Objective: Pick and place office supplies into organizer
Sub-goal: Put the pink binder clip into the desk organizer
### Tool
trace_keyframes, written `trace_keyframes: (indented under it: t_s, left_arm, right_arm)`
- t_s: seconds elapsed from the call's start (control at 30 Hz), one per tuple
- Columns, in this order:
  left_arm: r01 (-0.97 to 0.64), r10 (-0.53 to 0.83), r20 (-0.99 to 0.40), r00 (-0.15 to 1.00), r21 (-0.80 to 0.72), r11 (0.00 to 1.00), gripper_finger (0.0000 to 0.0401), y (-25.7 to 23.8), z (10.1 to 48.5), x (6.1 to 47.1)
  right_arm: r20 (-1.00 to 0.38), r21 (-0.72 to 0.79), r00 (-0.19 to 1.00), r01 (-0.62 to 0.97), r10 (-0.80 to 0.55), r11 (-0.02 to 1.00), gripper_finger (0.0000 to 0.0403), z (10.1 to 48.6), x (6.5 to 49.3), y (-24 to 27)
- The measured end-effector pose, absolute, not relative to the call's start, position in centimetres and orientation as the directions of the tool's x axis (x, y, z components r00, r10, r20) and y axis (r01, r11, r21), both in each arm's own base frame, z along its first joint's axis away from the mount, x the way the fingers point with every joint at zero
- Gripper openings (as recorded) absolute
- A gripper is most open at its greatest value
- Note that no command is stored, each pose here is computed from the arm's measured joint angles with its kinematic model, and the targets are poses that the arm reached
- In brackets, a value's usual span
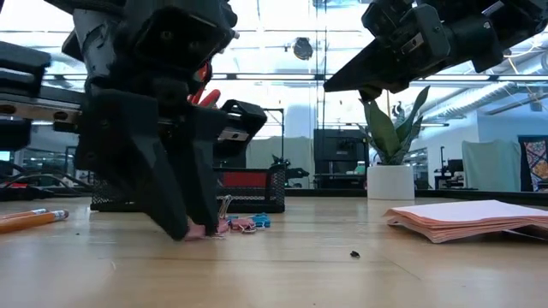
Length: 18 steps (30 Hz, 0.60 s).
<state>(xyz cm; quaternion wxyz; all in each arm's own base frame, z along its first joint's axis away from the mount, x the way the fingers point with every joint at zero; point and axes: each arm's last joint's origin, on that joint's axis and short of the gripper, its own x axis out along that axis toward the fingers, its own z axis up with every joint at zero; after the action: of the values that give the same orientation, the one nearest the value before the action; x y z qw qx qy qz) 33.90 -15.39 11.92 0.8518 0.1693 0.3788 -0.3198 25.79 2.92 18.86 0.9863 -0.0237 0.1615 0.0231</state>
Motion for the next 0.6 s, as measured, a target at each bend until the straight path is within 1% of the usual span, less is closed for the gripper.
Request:
trace_keyframes:
  t_s: [0.17, 0.27, 0.33, 0.4, 0.47, 0.53, 0.6]
  left_arm:
    - [0.672, -0.421, -0.737, 0.529, 0.06, 0.738, 0.0062, -15.8, 13.4, 34.4]
    - [0.678, -0.417, -0.749, 0.515, 0.059, 0.733, 0.0062, -16.4, 14.6, 34.2]
    - [0.676, -0.43, -0.713, 0.554, 0.083, 0.732, 0.0062, -16.9, 16.1, 34.6]
    - [0.675, -0.42, -0.712, 0.562, 0.102, 0.731, 0.0062, -17.2, 17.7, 34.1]
    - [0.662, -0.411, -0.689, 0.597, 0.134, 0.737, 0.0062, -17.5, 19.5, 33.9]
    - [0.646, -0.397, -0.669, 0.628, 0.164, 0.746, 0.0062, -17.5, 21.5, 33.0]
    - [0.607, -0.378, -0.624, 0.684, 0.199, 0.769, 0.0062, -17.2, 23.7, 32.2]
  right_arm:
    - [-0.325, -0.04, 0.945, -0.054, 0.038, 0.998, 0.0004, 18.8, 25.8, 2.9]
    - [-0.324, -0.04, 0.945, -0.054, 0.038, 0.998, 0.0004, 18.8, 25.8, 2.9]
    - [-0.325, -0.04, 0.945, -0.053, 0.038, 0.998, 0.0004, 18.8, 25.8, 2.9]
    - [-0.324, -0.039, 0.945, -0.053, 0.038, 0.998, 0.0004, 18.8, 25.8, 2.9]
    - [-0.327, -0.039, 0.944, -0.054, 0.038, 0.998, 0.0004, 18.8, 25.8, 2.9]
    - [-0.327, -0.039, 0.944, -0.053, 0.038, 0.998, 0.0004, 18.8, 25.8, 2.9]
    - [-0.33, -0.036, 0.943, -0.052, 0.037, 0.998, 0.0004, 18.7, 25.8, 2.9]
